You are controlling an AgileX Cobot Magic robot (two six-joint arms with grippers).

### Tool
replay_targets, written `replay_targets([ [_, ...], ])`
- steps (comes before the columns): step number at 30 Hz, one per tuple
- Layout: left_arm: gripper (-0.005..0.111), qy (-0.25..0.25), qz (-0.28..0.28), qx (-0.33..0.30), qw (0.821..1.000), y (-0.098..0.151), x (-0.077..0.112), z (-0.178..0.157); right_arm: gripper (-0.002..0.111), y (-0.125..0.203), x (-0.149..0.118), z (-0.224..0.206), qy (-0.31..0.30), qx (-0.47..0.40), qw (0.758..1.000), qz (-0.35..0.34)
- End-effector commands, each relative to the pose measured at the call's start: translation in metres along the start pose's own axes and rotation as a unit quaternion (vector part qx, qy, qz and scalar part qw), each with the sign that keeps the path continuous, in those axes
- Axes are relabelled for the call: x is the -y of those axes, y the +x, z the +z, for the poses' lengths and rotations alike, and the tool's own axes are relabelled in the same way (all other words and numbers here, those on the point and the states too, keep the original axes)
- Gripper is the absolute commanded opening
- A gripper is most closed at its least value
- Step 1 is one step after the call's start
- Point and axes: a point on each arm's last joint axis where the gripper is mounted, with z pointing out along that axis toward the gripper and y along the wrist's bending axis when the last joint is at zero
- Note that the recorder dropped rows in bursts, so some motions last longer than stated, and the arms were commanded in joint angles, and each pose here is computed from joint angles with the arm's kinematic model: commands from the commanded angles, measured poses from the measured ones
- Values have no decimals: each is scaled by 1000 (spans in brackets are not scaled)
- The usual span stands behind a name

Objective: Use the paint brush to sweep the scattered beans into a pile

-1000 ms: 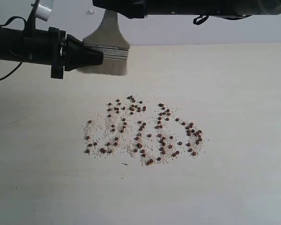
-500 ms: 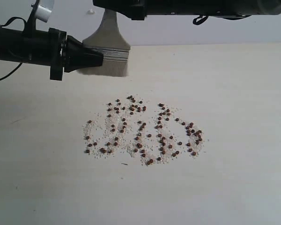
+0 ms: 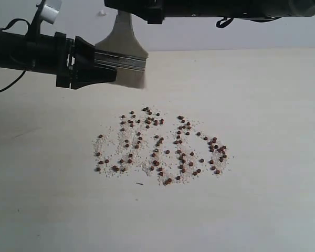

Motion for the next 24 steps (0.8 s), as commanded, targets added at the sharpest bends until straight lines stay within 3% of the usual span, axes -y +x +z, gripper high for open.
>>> replay_targets([
  [1, 71, -1, -11, -8, 1000, -1, -1, -3, 0, -6, 0, 0, -1, 10, 1000, -9],
  [16, 71, -76, -126, 2, 989, 15, -25, -65, 0, -32, 21, -59, 72, 27, 997, 11],
  [24, 71, -57, -198, -83, 975, 33, -20, -71, 0, -55, 26, -101, 169, -23, 984, 46],
])
